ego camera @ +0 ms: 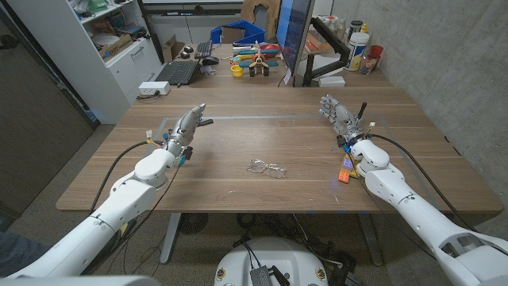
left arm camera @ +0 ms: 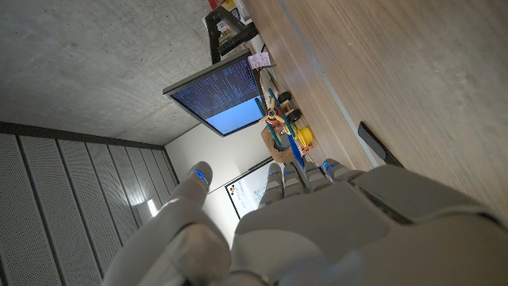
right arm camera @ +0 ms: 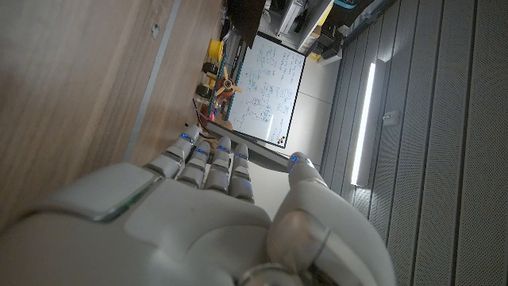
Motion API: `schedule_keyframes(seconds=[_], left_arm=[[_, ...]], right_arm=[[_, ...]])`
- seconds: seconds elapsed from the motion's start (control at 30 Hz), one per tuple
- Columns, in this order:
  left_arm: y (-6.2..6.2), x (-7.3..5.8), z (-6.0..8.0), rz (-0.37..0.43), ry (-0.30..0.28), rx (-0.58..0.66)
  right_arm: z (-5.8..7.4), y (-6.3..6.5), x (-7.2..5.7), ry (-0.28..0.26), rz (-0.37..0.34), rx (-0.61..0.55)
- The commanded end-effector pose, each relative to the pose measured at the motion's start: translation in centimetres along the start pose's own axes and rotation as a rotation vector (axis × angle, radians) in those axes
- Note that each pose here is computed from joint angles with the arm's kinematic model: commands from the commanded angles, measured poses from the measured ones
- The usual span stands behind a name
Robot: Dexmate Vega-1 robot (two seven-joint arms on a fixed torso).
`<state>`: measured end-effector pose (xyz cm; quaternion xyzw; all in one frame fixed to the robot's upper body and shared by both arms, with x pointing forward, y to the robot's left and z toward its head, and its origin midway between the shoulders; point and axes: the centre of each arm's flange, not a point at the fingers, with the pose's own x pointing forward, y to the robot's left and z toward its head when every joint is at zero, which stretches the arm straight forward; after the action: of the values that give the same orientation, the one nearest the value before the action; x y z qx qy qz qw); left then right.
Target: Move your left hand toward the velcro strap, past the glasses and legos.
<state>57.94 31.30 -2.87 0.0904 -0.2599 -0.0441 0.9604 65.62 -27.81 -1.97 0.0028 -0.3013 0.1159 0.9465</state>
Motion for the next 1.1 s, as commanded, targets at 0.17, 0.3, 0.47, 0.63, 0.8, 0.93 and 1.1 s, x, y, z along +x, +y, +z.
schedule_keyframes(seconds=[0.17, 0.3, 0.47, 0.63, 0.8, 0.93, 1.1], left_arm=[[1.4, -0.3, 0.5, 0.073, 0.053, 0.128], [1.5, -0.2, 0.7, 0.073, 0.065, 0.144], [1.8, -0.4, 1.0, 0.082, 0.067, 0.154], [2.2, -0.7, 1.4, 0.094, 0.071, 0.166], [2.5, -1.1, 1.6, 0.106, 0.081, 0.182], [2.8, -1.4, 1.7, 0.114, 0.086, 0.190], [3.1, -1.9, 1.8, 0.124, 0.100, 0.209]], right_arm=[[-0.7, 0.1, 0.3, 0.012, 0.000, -0.002], [-0.8, 0.0, 0.2, 0.016, -0.005, -0.001], [-0.9, -0.1, 0.2, 0.018, -0.008, -0.002], [-1.0, -0.1, 0.3, 0.020, -0.007, -0.001], [-0.9, 0.1, 0.5, 0.019, -0.003, -0.002], [-0.9, 0.2, 0.6, 0.018, 0.000, -0.004], [-0.9, 0.2, 0.8, 0.018, 0.002, -0.004]])
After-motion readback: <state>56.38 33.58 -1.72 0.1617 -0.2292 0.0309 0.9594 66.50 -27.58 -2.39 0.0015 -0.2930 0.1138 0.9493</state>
